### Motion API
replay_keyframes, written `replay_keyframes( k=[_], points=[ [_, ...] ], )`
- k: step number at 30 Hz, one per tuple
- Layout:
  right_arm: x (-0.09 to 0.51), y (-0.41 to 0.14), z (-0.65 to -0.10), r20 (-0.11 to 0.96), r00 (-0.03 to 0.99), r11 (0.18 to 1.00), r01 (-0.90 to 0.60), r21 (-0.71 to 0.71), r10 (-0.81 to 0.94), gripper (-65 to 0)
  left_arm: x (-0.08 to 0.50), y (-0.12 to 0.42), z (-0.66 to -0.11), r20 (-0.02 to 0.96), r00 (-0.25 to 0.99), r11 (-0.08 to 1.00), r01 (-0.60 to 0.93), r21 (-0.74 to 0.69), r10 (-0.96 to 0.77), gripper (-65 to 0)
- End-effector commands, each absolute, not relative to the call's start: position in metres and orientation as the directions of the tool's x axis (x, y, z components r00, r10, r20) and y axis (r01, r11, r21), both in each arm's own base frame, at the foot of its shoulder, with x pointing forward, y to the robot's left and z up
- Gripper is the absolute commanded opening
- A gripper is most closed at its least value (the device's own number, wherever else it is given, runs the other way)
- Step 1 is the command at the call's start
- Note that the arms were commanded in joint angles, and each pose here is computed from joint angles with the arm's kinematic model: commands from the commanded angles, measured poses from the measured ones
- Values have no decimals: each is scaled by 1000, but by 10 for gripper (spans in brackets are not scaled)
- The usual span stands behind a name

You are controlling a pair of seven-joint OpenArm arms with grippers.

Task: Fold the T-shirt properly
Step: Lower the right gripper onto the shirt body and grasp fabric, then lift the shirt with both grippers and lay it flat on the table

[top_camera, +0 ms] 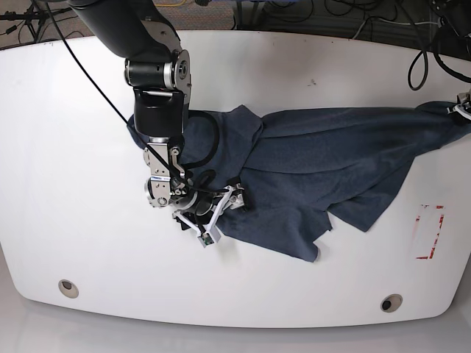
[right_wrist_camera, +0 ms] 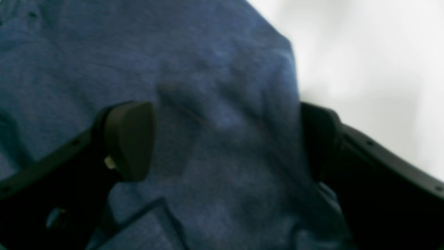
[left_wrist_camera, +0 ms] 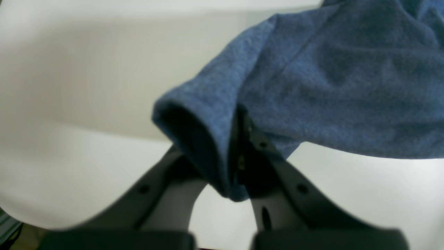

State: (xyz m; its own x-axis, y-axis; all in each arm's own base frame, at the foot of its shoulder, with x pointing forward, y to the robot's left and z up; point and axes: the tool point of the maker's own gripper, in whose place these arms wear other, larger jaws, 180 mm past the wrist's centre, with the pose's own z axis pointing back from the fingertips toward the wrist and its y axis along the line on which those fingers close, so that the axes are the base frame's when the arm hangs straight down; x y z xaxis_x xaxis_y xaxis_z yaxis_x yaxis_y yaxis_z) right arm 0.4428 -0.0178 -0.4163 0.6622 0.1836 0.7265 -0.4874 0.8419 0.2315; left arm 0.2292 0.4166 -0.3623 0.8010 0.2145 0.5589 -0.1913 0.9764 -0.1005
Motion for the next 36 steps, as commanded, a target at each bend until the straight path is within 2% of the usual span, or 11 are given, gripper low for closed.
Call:
replay_keyframes(
  k=[1,3,6,11,12,14,15,23,36],
  points=[
    [448,-12,-407,735,651,834,-501,231,188,-76,238,425,-345,598,778,981,-179,-78,190,-650],
    [448,-10,-407,735,651,833,-503,230,189,-82,238,425,-345,598,778,981,-179,-78,190,-650],
    [447,-10,-408,734,652,833,-502,231,189,-157,238,425,-345,598,778,981,-179,-78,190,-650],
    [448,-11,-408,735,651,833,-503,229,191,-423,240,425,-344,602,776,981,-179,-78,190,-650],
    [448,-12,-408,734,651,834,-502,227,192,-510,242,425,-342,607,772,981,-179,-79,189,-650],
    [448,-13,-408,734,651,835,-502,225,194,-620,244,425,-341,611,769,981,-178,-79,189,-650],
    [448,-15,-409,733,652,837,-500,221,195,-650,245,425,-341,613,767,981,-178,-80,189,-650],
    [442,-32,-411,738,645,853,-484,193,199,-650,259,417,-337,627,760,985,-149,-87,170,-650],
    [417,-102,-334,761,542,898,-424,-119,356,-650,310,391,-276,756,655,999,-31,-6,25,-650]
  ],
)
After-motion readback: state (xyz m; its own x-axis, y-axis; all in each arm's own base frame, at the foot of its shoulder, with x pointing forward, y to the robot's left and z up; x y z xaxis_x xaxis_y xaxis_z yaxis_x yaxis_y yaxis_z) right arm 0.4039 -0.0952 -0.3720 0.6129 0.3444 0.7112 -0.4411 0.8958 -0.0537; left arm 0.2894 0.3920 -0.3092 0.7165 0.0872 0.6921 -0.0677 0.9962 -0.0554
